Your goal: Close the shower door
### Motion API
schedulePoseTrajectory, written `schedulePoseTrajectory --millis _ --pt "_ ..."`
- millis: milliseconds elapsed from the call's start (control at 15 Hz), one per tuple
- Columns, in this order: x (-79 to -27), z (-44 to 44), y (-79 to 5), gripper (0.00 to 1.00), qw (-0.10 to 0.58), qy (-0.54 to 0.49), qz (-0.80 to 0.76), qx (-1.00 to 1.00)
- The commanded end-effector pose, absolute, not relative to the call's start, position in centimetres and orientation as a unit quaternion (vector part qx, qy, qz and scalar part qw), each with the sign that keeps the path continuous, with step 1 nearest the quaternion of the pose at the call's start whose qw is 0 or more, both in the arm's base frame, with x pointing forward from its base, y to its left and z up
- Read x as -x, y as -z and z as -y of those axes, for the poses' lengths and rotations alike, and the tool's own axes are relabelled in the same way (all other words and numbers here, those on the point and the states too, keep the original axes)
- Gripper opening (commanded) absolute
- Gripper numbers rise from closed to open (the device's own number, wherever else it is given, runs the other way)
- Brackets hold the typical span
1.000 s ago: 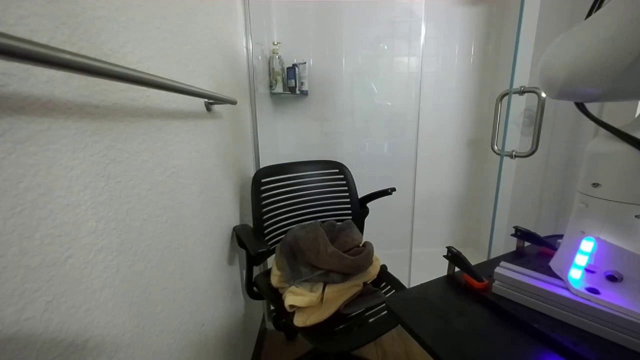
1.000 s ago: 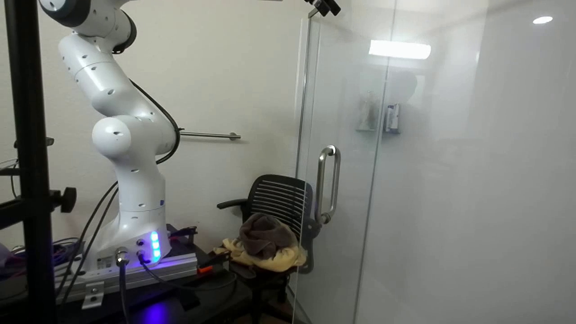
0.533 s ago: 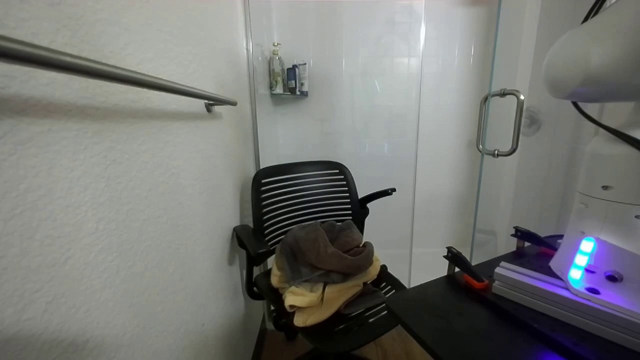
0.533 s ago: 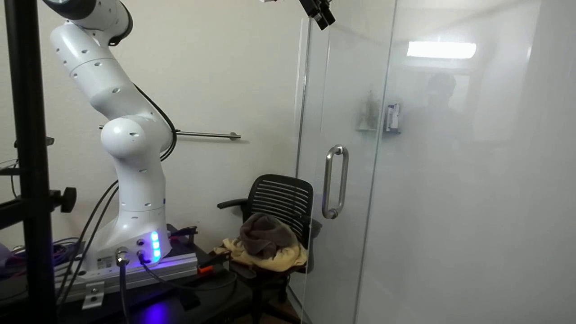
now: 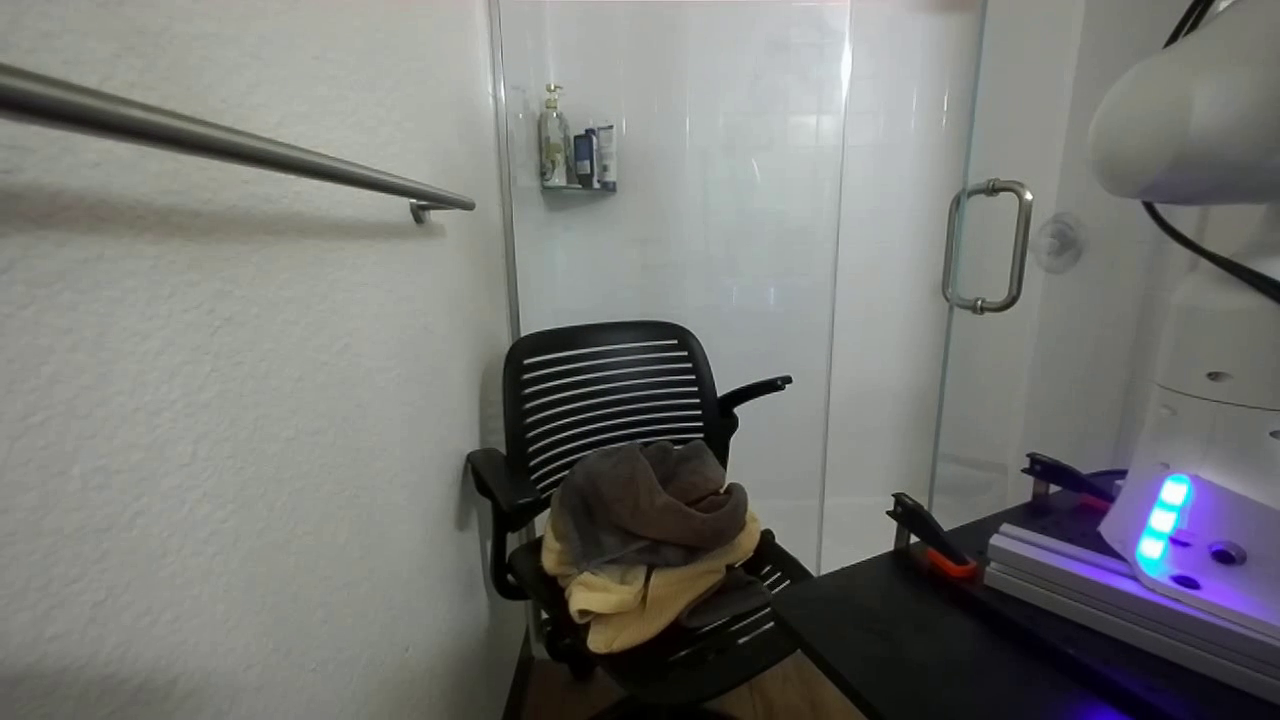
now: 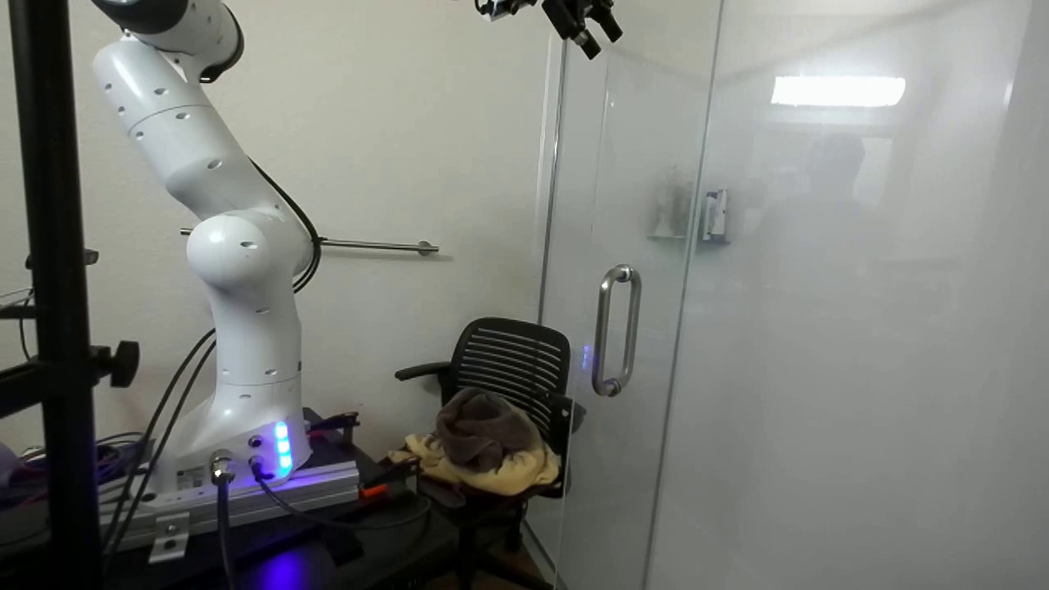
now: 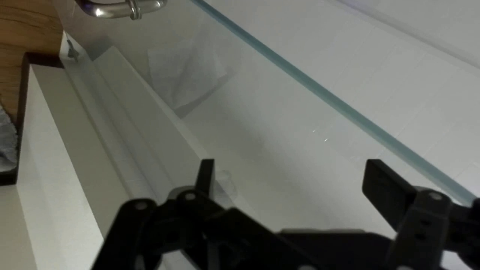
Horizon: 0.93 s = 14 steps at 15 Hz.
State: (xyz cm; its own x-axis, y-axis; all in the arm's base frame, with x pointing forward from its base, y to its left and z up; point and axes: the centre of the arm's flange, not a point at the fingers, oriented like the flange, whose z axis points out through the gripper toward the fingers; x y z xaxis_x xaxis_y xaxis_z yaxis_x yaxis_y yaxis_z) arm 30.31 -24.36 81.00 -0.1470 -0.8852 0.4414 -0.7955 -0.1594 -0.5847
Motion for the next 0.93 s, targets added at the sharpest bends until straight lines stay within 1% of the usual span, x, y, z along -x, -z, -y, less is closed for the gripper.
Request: schedulePoseTrajectory --millis 0,67,333,533,867 --pt "-33.4 23.6 -80.0 1.0 0.079 0.373 -0.683 0.623" --pt "-33.3 27.7 -81.1 1.0 0.093 0.362 -0.692 0.618" --pt "-34.9 31.5 -80.6 1.0 0.098 0.344 -0.715 0.601" --pt "-36.1 32.8 -80.7 1.0 0.1 0.33 -0.726 0.595" --pt "-37.9 31.8 -79.4 1.0 0.17 0.262 -0.711 0.63"
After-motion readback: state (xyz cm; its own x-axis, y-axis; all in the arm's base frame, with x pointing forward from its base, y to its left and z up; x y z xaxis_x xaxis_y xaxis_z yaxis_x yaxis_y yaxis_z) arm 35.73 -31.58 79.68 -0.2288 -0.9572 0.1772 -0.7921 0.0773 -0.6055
